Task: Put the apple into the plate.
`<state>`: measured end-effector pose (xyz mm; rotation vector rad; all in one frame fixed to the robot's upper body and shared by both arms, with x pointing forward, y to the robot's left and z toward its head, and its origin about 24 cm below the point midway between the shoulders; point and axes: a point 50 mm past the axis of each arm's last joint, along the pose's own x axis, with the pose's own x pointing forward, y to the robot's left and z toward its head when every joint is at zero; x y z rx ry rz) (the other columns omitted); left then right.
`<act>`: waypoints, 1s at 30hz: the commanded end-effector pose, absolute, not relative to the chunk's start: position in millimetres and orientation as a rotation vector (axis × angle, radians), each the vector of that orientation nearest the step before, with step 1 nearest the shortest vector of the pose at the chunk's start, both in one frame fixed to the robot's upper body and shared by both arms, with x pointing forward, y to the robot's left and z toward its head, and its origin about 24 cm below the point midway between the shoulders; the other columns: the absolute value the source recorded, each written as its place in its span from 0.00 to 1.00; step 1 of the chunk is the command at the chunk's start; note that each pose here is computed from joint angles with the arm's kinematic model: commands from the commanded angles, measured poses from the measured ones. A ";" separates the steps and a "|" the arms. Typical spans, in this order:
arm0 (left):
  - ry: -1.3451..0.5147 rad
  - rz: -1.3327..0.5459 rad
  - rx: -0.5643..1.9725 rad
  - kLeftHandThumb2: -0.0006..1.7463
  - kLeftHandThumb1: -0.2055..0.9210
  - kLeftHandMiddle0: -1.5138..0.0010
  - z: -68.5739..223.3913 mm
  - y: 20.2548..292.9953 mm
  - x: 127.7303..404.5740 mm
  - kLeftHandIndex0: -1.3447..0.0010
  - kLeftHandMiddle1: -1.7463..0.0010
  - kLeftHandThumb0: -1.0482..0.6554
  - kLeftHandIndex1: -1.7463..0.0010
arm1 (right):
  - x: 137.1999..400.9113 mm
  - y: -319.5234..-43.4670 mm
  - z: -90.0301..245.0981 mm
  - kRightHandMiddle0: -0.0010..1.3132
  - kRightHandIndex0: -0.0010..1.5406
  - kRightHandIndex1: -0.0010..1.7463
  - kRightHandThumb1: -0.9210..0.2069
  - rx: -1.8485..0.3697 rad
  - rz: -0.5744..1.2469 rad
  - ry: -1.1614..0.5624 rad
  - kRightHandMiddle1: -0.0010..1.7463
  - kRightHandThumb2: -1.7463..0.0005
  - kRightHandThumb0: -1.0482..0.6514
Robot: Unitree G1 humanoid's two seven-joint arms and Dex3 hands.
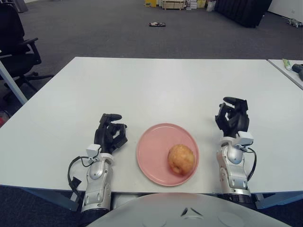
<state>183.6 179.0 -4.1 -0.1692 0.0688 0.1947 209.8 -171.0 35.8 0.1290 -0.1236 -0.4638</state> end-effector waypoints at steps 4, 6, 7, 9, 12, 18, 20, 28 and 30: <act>0.106 0.188 -0.172 0.55 0.68 0.71 -9.8 179.9 181.7 0.75 0.10 0.61 0.00 | 203.3 -157.6 25.7 0.24 0.40 1.00 0.17 0.146 -0.464 -0.073 1.00 0.54 0.40; 0.107 0.189 -0.172 0.55 0.68 0.70 -9.8 179.9 181.8 0.75 0.12 0.61 0.00 | 201.8 -157.9 23.2 0.24 0.41 1.00 0.18 0.136 -0.454 -0.059 1.00 0.54 0.40; 0.108 0.190 -0.170 0.55 0.68 0.70 -9.9 179.8 181.9 0.75 0.12 0.61 0.00 | 201.0 -158.3 21.5 0.24 0.41 1.00 0.18 0.129 -0.446 -0.048 1.00 0.54 0.40; 0.110 0.192 -0.168 0.55 0.68 0.69 -9.9 179.7 182.1 0.75 0.13 0.61 0.00 | 200.0 -158.7 19.4 0.25 0.41 1.00 0.19 0.121 -0.436 -0.034 1.00 0.53 0.39; 0.111 0.192 -0.166 0.55 0.68 0.69 -10.0 179.5 182.3 0.74 0.12 0.61 0.00 | 199.3 -158.6 18.2 0.25 0.41 1.00 0.19 0.117 -0.433 -0.025 1.00 0.53 0.39; 0.109 0.190 -0.175 0.56 0.67 0.68 -9.8 179.2 182.6 0.74 0.13 0.61 0.00 | 197.2 -158.9 15.2 0.25 0.42 1.00 0.20 0.126 -0.410 0.009 1.00 0.52 0.39; 0.109 0.191 -0.179 0.55 0.67 0.68 -9.9 179.2 182.6 0.74 0.14 0.61 0.00 | 196.0 -160.3 12.8 0.25 0.41 1.00 0.20 0.155 -0.399 0.032 1.00 0.52 0.39; 0.107 0.191 -0.180 0.55 0.68 0.68 -9.6 179.1 182.7 0.74 0.15 0.61 0.00 | 193.7 -166.6 4.6 0.26 0.41 1.00 0.21 0.254 -0.379 0.103 1.00 0.51 0.39; 0.107 0.191 -0.179 0.55 0.68 0.68 -9.5 179.1 182.7 0.74 0.14 0.61 0.00 | 193.4 -167.3 3.6 0.26 0.41 1.00 0.21 0.270 -0.373 0.113 1.00 0.51 0.39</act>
